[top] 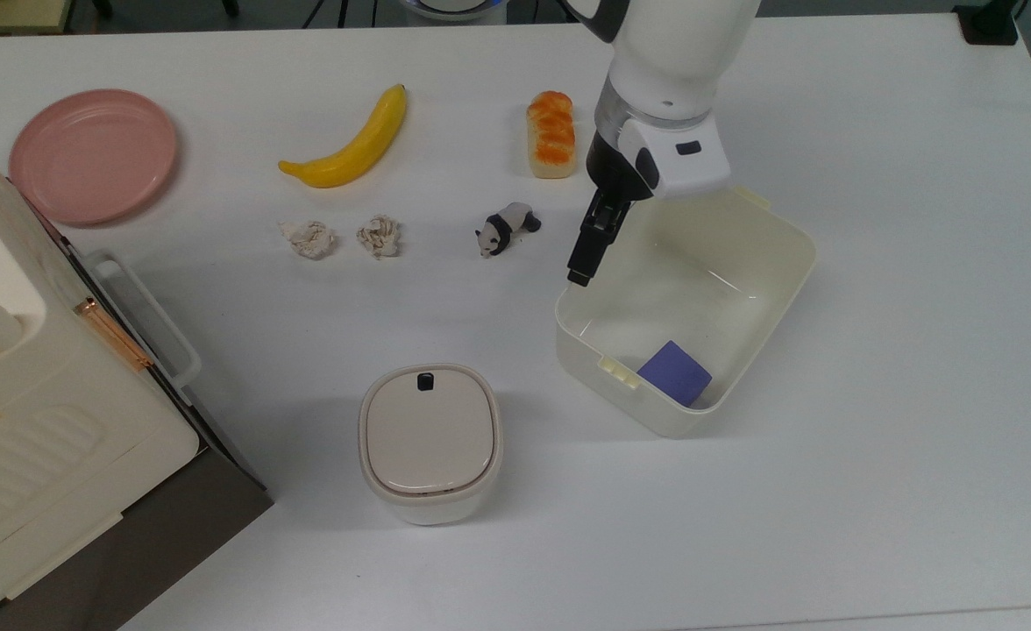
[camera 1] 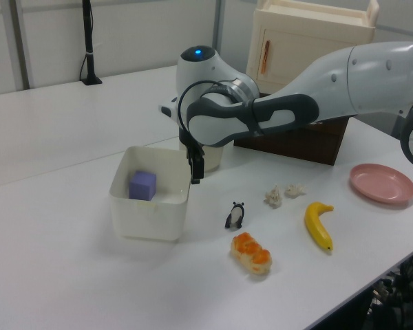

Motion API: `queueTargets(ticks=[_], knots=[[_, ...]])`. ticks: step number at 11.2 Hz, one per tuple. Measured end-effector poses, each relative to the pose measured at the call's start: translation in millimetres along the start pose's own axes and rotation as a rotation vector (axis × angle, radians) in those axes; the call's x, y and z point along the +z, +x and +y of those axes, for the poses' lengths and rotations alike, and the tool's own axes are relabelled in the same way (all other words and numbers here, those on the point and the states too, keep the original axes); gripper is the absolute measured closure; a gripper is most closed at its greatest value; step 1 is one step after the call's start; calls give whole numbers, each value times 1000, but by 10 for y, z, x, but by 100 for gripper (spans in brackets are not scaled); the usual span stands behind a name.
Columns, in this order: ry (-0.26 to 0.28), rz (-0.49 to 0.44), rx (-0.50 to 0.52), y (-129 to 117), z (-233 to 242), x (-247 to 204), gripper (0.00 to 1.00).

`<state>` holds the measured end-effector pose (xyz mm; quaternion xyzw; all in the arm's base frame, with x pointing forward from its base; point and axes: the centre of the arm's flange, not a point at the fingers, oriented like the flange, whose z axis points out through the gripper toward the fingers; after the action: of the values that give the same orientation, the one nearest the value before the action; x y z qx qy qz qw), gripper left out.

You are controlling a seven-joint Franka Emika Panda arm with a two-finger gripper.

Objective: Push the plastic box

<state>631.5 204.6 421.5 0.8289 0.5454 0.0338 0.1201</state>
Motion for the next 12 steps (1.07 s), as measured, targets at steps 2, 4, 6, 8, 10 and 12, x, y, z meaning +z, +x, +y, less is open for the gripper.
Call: queueTargets(ticks=[2, 4, 6, 8, 10, 12], knots=[[-38, 27, 51, -237, 238, -274, 0], [-91, 52, 105, -574, 386, -836, 0], [-48, 10, 242, -1015, 338, -1363, 0], [38, -24, 542, -1509, 311, -1662, 0], [91, -92, 933, -1972, 354, -1780, 0], [119, -100, 1250, -2174, 413, -1811, 0]])
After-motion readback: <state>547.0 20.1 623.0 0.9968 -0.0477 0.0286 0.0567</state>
